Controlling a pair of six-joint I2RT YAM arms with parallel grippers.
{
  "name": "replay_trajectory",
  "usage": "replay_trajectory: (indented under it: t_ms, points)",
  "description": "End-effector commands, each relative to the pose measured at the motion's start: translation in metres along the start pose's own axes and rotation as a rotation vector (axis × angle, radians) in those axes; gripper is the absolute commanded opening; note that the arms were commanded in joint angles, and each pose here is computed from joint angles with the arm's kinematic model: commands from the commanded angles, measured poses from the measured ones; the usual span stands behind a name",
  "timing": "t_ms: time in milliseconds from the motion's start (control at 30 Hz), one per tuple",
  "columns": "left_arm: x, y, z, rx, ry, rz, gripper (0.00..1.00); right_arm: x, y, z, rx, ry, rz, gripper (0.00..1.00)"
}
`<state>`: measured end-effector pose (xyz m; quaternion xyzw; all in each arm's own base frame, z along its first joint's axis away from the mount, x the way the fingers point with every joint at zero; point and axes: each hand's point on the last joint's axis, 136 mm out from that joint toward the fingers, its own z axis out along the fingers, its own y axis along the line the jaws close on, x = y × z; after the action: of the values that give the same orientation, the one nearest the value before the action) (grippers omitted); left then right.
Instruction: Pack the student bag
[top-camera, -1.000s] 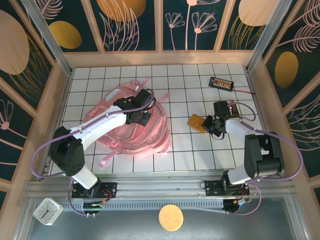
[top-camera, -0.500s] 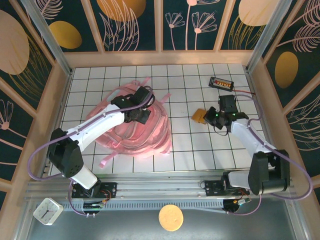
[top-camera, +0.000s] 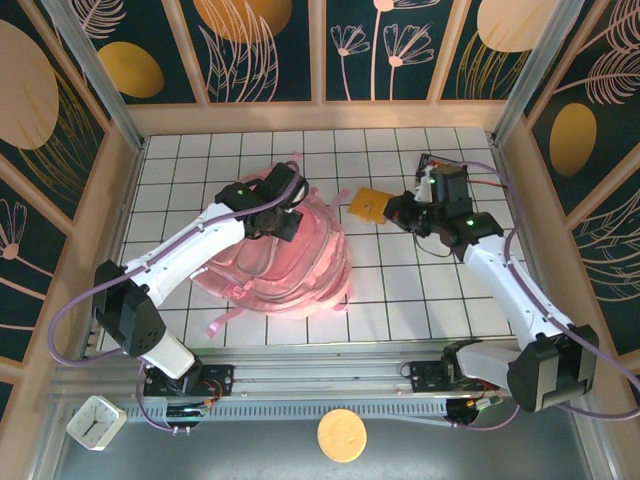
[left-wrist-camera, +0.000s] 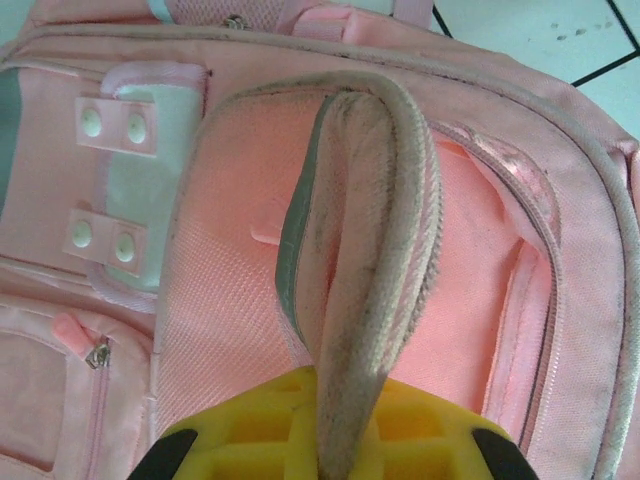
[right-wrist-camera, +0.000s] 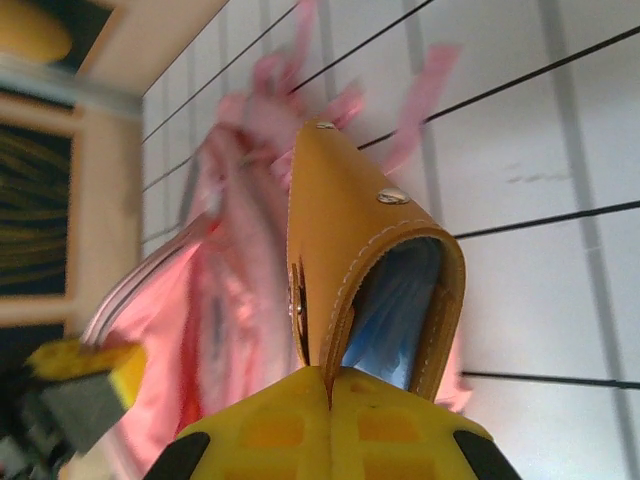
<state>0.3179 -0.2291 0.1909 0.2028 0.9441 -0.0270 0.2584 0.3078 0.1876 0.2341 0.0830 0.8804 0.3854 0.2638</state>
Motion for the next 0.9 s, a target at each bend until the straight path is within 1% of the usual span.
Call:
replay_trajectory:
  t_ms: [0, 100, 367, 533, 667, 867]
  points:
    - [-0.038, -0.009, -0.032, 0.061, -0.143, -0.046, 0.0, 0.012, 0.051, 0.008, -0.16, 0.059, -0.047, 0.0]
    - [-0.041, -0.009, -0.035, 0.069, -0.151, -0.059, 0.0, 0.027, 0.071, 0.021, -0.21, 0.108, -0.078, 0.0]
    - [-0.05, -0.014, -0.047, 0.108, -0.185, -0.106, 0.0, 0.061, 0.088, 0.062, -0.266, 0.23, -0.109, 0.0]
    - [-0.052, -0.015, -0.048, 0.113, -0.192, -0.104, 0.0, 0.082, 0.104, 0.08, -0.325, 0.321, -0.147, 0.0]
    - [-0.047, -0.014, -0.046, 0.108, -0.182, -0.089, 0.0, 0.097, 0.104, 0.089, -0.346, 0.417, -0.17, 0.0]
    - [-0.046, -0.022, -0.047, 0.156, -0.188, -0.083, 0.0, 0.099, 0.104, 0.108, -0.368, 0.46, -0.199, 0.0]
